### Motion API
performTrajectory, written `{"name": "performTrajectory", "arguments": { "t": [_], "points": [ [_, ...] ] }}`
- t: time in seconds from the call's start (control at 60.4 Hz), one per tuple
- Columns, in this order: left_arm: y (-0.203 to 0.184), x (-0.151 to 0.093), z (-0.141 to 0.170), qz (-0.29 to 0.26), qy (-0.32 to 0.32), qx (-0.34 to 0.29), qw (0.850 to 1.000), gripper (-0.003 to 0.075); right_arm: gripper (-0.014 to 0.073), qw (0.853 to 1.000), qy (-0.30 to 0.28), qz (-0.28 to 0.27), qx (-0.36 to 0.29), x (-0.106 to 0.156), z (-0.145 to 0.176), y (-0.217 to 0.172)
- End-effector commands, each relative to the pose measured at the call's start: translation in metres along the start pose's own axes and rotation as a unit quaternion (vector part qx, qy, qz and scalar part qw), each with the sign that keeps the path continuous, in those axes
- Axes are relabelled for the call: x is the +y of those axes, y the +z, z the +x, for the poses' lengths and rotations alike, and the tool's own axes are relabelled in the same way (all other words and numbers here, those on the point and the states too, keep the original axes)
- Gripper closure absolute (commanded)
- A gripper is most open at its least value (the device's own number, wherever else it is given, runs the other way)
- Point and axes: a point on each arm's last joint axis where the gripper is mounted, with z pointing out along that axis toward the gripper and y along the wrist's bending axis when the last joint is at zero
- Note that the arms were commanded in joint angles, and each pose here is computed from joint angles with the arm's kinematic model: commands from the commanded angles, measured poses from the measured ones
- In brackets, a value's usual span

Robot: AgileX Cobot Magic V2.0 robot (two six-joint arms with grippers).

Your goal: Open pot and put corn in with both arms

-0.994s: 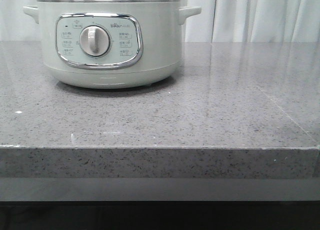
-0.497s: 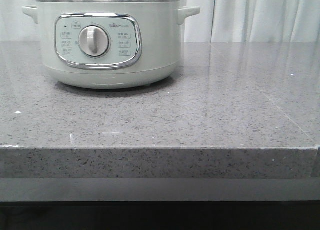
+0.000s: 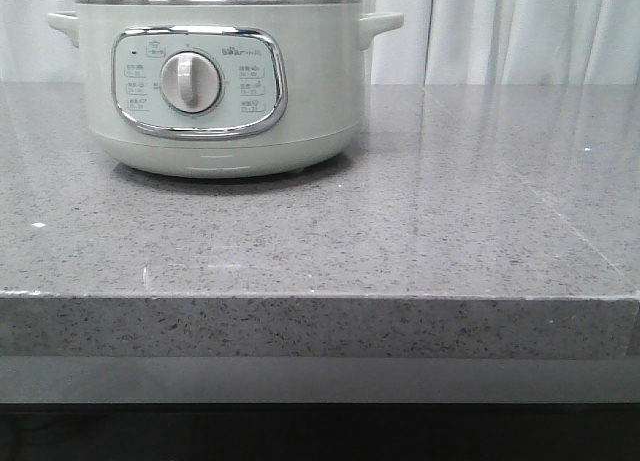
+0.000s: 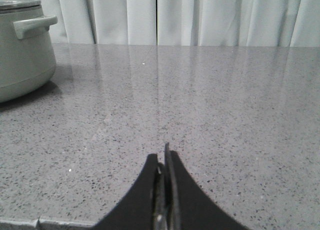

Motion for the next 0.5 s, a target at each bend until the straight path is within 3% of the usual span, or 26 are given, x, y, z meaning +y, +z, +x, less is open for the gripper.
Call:
{"name": "performTrajectory", "arguments": {
  "t": [0.0, 0.48],
  "points": [
    [-0.0016, 0.0, -0.0066, 0.001, -0.004, -0.047, 0.999, 0.0741, 0.0661, 0.998, -0.001, 0.006, -0.069, -0.001, -0.0095, -0.0027],
    [-0.0016, 0.0, -0.0066, 0.001, -0.004, -0.047, 0.999, 0.0741, 0.0661, 0.998, -0.001, 0.011, -0.068, -0.0016, -0.0094, -0.0026]
  ]
}}
